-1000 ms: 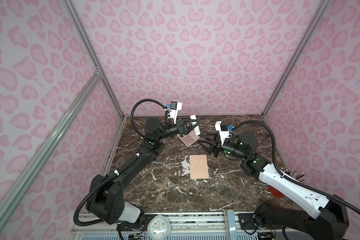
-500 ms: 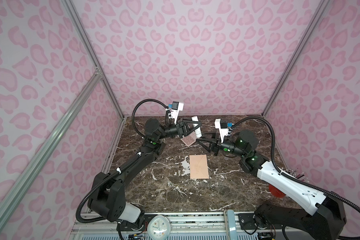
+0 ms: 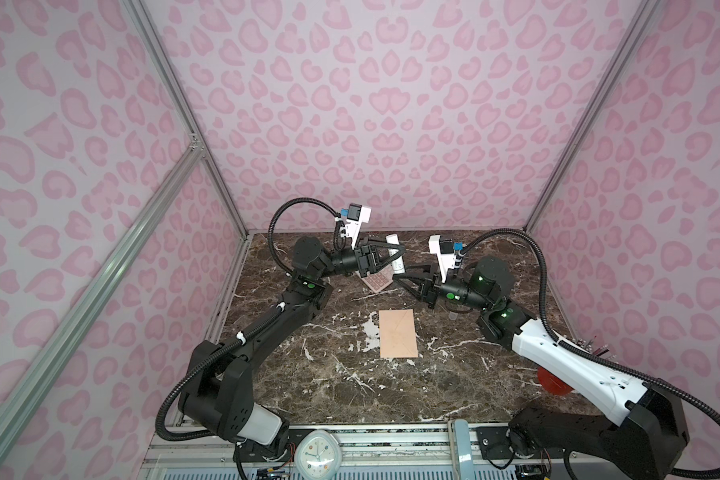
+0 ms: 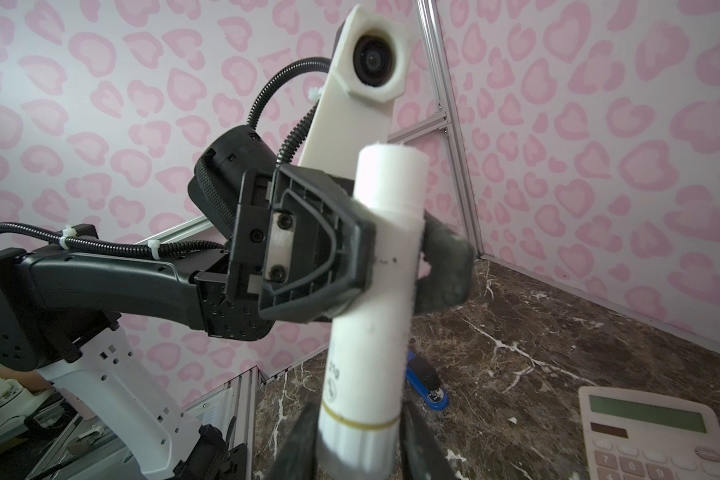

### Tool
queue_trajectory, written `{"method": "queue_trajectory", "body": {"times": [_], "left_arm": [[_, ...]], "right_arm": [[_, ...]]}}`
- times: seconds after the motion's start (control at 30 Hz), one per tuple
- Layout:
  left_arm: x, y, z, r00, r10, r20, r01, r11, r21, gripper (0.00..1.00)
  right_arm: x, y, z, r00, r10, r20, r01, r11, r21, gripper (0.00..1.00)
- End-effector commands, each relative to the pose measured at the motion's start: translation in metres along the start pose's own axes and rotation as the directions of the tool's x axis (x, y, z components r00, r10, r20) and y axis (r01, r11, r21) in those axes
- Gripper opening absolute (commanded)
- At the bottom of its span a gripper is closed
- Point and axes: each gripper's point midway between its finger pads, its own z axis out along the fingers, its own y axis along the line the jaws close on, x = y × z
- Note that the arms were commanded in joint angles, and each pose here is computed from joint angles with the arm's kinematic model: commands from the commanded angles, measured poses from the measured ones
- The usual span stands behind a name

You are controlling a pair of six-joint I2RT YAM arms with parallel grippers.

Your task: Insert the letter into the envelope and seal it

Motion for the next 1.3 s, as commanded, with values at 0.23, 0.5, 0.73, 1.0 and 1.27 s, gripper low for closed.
{"method": "queue_trajectory", "body": {"times": [0.23, 0.5, 0.73, 1.0, 1.27], "left_arm": [[-0.006, -0.007, 0.003, 0.998, 0.060, 0.003, -0.060, 0.998, 0.030, 0.04], [-0.004, 0.021, -0.004, 0.990, 0.139, -0.001, -0.136, 0.974, -0.181, 0.04], [0.001, 0.053, -0.016, 0.966, 0.253, -0.048, -0.247, 0.857, -0.452, 0.04], [-0.007, 0.068, -0.028, 0.946, 0.323, -0.026, -0.273, 0.751, -0.602, 0.04], [-0.009, 0.075, -0.025, 0.948, 0.317, 0.014, -0.237, 0.738, -0.631, 0.04]], "right_arm": [[-0.009, -0.001, 0.004, 1.000, -0.012, 0.019, 0.012, 1.000, -0.015, 0.21], [-0.017, -0.023, 0.004, 0.999, -0.001, 0.051, -0.005, 0.992, 0.123, 0.14], [-0.029, -0.030, 0.008, 0.997, -0.047, 0.066, 0.027, 0.963, 0.270, 0.13], [-0.033, -0.023, 0.009, 0.975, -0.219, 0.044, 0.171, 0.859, 0.482, 0.10], [-0.033, -0.007, 0.008, 0.935, -0.356, 0.015, 0.261, 0.713, 0.651, 0.11]]}}
